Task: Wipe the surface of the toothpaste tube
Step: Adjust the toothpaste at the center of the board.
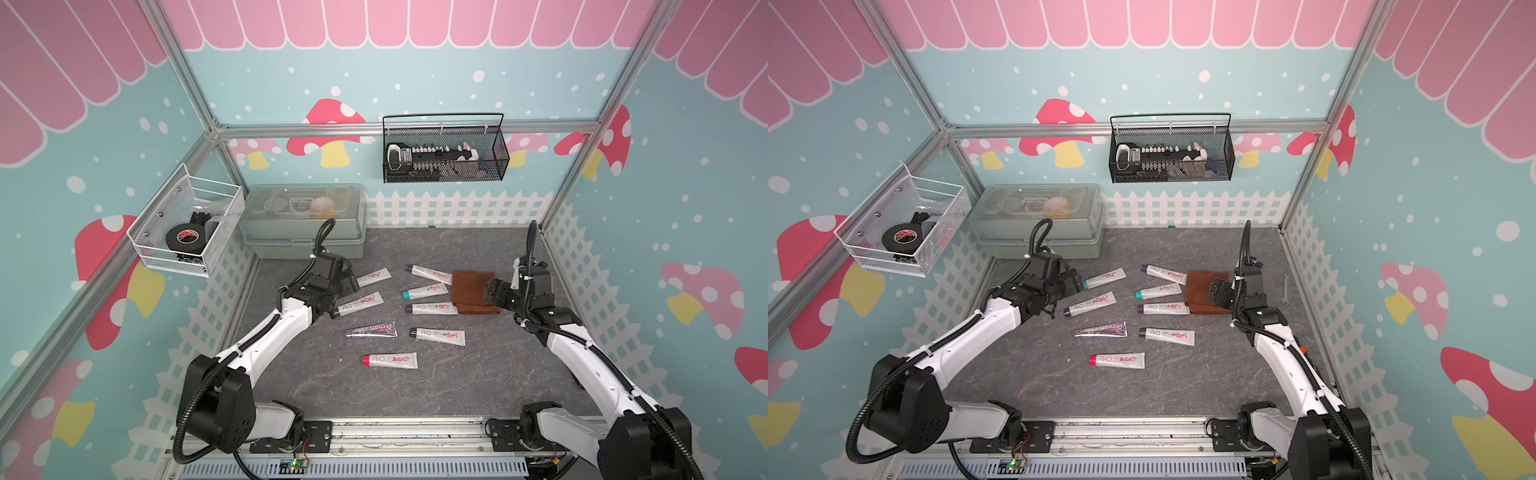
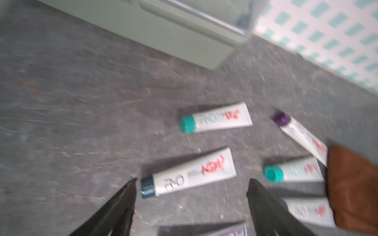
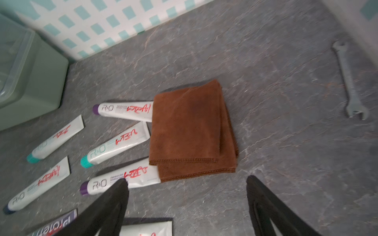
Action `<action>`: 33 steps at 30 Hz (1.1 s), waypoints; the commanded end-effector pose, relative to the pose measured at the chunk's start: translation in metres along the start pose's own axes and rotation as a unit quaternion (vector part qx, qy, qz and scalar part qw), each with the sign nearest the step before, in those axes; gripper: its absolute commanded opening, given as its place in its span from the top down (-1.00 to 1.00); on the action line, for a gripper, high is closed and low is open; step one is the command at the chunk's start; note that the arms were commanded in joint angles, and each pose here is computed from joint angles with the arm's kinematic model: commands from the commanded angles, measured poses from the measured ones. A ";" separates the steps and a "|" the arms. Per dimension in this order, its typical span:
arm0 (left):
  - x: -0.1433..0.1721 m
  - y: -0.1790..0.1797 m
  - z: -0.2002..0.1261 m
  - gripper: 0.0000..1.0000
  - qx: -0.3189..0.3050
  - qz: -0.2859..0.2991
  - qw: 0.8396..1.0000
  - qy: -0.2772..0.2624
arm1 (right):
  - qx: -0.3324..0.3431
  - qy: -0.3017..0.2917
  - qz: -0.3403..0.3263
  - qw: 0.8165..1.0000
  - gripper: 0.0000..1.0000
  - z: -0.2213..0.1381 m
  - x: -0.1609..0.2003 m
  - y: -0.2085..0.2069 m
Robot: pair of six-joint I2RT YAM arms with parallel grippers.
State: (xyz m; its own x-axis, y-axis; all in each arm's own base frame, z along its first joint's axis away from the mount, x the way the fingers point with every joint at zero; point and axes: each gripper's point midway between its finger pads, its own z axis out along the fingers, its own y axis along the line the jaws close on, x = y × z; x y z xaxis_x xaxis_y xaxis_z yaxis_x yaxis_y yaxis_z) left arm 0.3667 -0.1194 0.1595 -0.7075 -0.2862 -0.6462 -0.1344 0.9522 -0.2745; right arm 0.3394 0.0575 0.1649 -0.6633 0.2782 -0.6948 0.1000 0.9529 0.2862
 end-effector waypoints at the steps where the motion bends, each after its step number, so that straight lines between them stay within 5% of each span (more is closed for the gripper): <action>1: 0.036 -0.034 -0.009 -0.92 0.078 0.047 0.995 0.041 | -0.017 0.059 -0.040 0.997 -0.77 0.002 0.026 0.015; 16: 0.129 -0.160 -0.020 -0.98 0.316 0.172 0.922 0.145 | -0.026 0.126 -0.062 0.990 -0.65 0.019 0.075 0.017; 24: 0.160 -0.188 -0.002 -0.99 0.336 0.220 0.897 0.184 | -0.016 0.106 -0.070 0.992 -0.65 0.004 0.063 0.014; 33: 0.179 -0.192 0.029 -0.98 0.302 0.252 0.895 0.208 | -0.010 0.098 -0.071 0.993 -0.65 -0.002 0.064 0.010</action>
State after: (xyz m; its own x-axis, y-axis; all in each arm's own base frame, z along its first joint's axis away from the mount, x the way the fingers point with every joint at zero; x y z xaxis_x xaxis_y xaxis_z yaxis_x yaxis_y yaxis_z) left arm 0.2882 -0.3490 0.0807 -0.8076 0.3042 -0.5053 0.5522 0.6908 -0.4667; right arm 0.3032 0.0871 0.1260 -0.7969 0.1298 -0.5901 -0.0129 0.9727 0.2315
